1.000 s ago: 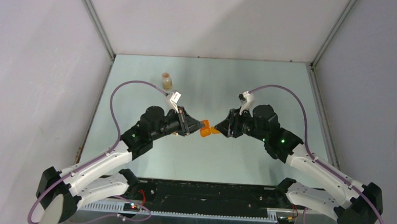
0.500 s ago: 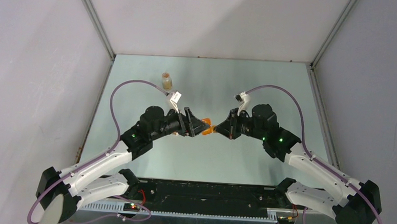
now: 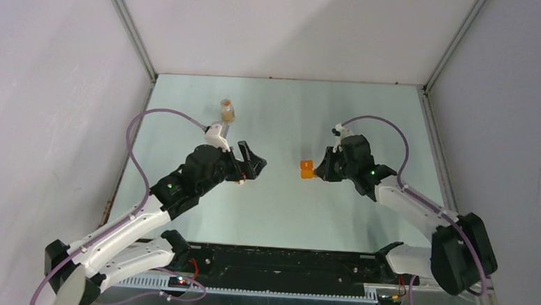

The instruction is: Sort the pills into containers

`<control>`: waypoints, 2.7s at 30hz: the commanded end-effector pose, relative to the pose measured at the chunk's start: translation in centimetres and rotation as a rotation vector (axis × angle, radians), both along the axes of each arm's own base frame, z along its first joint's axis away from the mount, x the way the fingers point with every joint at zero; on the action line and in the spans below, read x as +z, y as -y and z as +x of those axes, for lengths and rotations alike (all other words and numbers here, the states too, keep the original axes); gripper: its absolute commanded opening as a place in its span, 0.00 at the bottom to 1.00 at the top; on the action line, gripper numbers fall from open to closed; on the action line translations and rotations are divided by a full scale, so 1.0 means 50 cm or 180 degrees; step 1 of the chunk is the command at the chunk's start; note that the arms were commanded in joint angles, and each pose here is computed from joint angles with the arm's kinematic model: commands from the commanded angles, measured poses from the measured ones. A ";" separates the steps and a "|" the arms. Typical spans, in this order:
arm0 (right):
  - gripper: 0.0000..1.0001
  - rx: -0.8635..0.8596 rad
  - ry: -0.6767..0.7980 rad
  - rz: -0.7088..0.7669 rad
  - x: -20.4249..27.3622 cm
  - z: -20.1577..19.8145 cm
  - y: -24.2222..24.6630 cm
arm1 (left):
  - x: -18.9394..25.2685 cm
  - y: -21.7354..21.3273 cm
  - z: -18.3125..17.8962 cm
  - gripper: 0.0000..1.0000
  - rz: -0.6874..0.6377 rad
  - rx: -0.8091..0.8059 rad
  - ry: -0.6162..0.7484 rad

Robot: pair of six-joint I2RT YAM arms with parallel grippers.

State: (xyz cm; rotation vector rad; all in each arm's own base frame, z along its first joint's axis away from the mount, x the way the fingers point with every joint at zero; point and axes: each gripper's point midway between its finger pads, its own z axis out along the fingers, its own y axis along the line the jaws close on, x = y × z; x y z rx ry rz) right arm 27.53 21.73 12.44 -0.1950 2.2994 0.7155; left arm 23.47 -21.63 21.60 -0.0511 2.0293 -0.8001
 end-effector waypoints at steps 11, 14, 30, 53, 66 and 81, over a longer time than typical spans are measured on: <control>0.00 -0.0053 -0.0561 -0.0225 -0.099 0.046 0.051 | 0.006 -0.042 0.001 0.99 0.0168 0.0237 0.0078; 0.02 -0.0195 -0.0659 -0.0438 -0.111 0.058 0.070 | 0.008 -0.046 0.001 0.99 0.0183 0.0253 0.0079; 0.59 -0.0476 -0.0273 -0.0636 0.020 0.067 0.088 | 0.023 -0.073 0.000 0.99 0.0244 0.0405 0.0134; 0.82 0.1025 0.1067 -0.0463 0.088 -0.008 -0.483 | 0.041 -0.324 -0.047 0.98 0.0434 0.1990 0.0306; 0.69 0.1074 0.0750 -0.1059 -0.052 0.039 -0.534 | 0.028 -0.343 -0.061 0.98 0.0348 0.2058 0.0360; 0.49 0.0341 0.0195 -0.0743 -0.004 0.082 -0.437 | 0.010 -0.239 -0.024 0.99 0.0451 0.1261 0.0619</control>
